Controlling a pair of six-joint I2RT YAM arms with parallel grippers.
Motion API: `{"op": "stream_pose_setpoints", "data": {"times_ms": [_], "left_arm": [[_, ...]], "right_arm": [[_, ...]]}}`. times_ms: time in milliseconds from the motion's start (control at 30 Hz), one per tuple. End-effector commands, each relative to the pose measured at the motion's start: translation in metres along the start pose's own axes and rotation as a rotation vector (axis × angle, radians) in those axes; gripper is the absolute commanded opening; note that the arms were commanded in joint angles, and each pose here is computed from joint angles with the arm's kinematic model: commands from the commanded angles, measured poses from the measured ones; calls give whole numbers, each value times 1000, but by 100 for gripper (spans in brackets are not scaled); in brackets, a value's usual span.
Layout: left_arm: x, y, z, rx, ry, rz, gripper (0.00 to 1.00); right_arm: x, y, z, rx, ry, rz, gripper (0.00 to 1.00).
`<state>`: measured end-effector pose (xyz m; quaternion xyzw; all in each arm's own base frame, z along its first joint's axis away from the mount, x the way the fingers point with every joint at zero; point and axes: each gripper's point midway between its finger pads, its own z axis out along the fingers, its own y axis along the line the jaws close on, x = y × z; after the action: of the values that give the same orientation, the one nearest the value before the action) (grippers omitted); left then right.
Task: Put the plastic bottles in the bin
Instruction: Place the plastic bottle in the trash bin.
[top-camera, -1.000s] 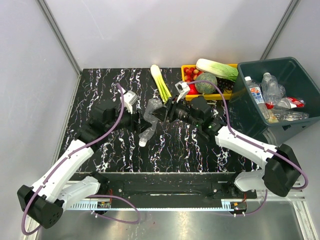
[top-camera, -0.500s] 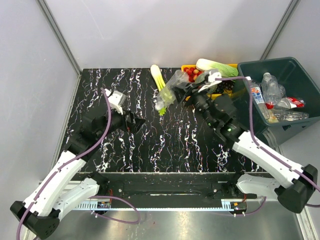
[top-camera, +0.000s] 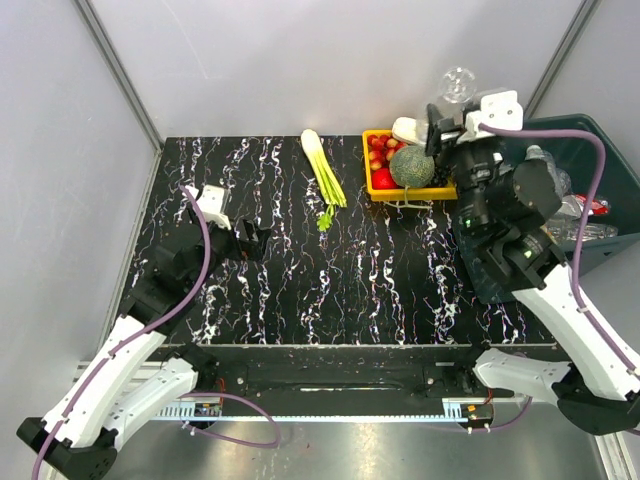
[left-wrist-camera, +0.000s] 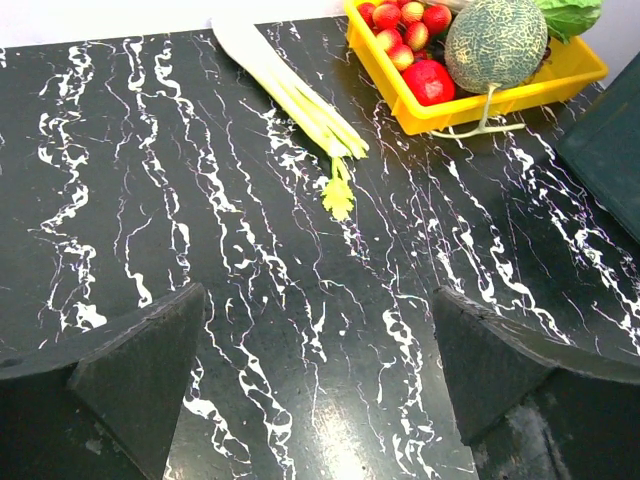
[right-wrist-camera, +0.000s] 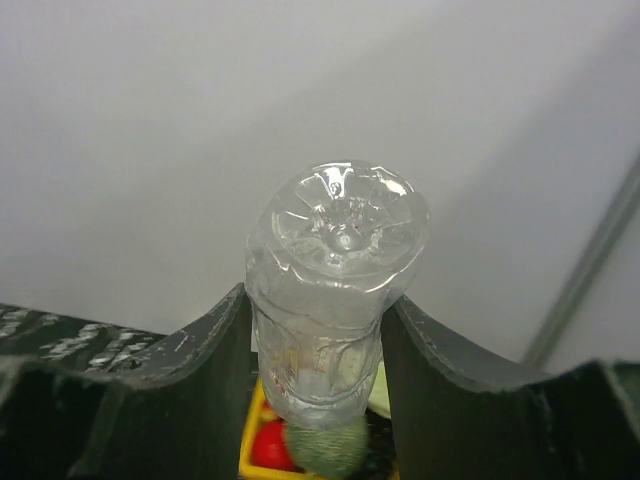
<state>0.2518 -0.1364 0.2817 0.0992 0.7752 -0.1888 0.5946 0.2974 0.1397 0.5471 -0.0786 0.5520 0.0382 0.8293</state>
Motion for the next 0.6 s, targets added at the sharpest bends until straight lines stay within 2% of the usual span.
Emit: {"op": "stream_pose_setpoints", "data": {"times_ms": [0,167,400,567], "left_arm": [[-15,6,-1,-36,-70,2,99],[-16,6,-2,-40,-72,1,99],[-16,7,-2,-40,-72,4,99],[-19,8,-5,-45,-82,7,99]], "right_arm": [[3,-52,-1,143,153,-262,48],[15,-92,-6,258,273,-389,49],[13,-168,-7,458,342,-522,50],[14,-199,-6,541,416,-591,52]]}}
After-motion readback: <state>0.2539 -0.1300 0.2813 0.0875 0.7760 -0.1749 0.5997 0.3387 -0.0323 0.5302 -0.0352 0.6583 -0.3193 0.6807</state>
